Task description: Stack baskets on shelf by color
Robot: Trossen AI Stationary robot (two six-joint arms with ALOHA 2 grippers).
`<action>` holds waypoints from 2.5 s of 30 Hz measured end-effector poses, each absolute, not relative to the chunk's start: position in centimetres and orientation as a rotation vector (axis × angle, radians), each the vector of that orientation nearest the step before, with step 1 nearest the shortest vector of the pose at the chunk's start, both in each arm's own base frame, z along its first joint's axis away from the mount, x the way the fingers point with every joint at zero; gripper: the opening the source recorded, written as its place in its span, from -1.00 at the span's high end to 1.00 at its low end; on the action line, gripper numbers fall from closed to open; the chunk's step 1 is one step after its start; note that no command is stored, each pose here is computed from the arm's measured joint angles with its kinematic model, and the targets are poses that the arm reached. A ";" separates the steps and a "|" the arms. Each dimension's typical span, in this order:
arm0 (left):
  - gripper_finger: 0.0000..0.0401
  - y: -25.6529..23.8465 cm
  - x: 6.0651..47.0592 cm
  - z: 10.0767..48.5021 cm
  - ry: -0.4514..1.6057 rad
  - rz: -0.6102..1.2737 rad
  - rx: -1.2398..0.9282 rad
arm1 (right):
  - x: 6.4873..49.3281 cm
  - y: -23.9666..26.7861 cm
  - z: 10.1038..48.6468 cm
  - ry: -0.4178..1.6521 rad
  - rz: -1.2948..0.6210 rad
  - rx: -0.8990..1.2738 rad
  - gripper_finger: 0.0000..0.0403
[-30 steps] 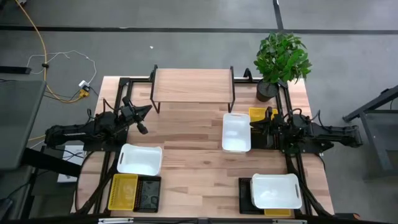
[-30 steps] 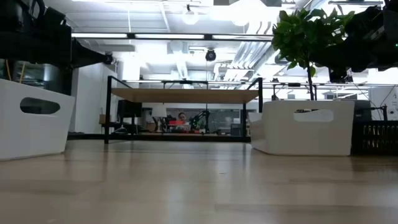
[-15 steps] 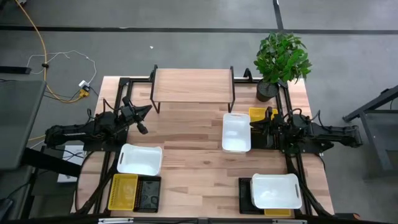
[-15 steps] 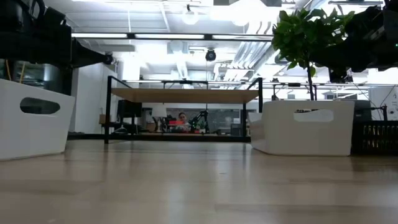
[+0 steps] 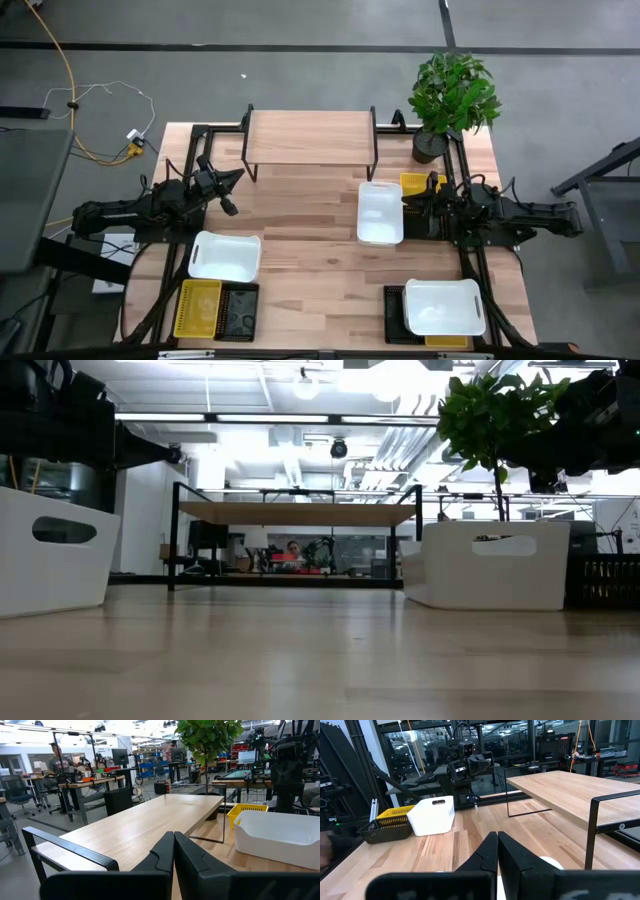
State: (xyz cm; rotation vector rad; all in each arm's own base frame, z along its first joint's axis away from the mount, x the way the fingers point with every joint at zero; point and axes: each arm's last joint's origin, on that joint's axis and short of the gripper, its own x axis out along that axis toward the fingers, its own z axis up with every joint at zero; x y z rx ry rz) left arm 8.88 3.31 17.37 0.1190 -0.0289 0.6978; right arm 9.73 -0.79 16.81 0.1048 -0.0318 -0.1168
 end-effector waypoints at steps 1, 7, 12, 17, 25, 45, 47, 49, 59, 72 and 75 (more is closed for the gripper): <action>1.00 3.3 8.9 17.4 -0.029 0.698 0.119 | 9.7 -0.8 16.8 -0.032 -0.116 0.105 1.00; 1.00 3.3 8.9 17.4 -0.029 0.698 0.119 | 9.7 -0.8 16.8 -0.032 -0.117 0.105 1.00; 1.00 3.3 8.9 17.4 -0.029 0.698 0.119 | 9.7 -0.8 16.8 -0.031 -0.116 0.105 1.00; 1.00 3.3 8.9 17.4 -0.029 0.698 0.119 | 9.7 -0.8 16.8 -0.031 -0.117 0.105 1.00; 1.00 3.3 8.9 17.4 -0.029 0.698 0.119 | 9.7 -0.8 16.8 -0.032 -0.116 0.105 1.00; 1.00 3.3 8.9 17.4 -0.029 0.698 0.119 | 9.7 -0.8 16.8 -0.032 -0.116 0.105 1.00; 1.00 3.3 8.9 17.4 -0.029 0.698 0.119 | 9.7 -0.8 16.8 -0.031 -0.116 0.105 1.00; 1.00 3.3 8.9 17.4 -0.029 0.698 0.119 | 9.7 -0.8 16.8 -0.032 -0.116 0.105 1.00; 1.00 3.3 8.9 17.4 -0.030 0.698 0.116 | 9.7 -0.8 16.8 -0.032 -0.116 0.105 1.00; 1.00 3.3 8.9 17.4 -0.044 0.697 0.087 | 9.7 -0.8 16.8 -0.032 -0.116 0.105 1.00; 1.00 3.3 8.9 17.4 -0.059 0.694 0.043 | 9.7 -0.8 16.8 -0.032 -0.117 0.105 1.00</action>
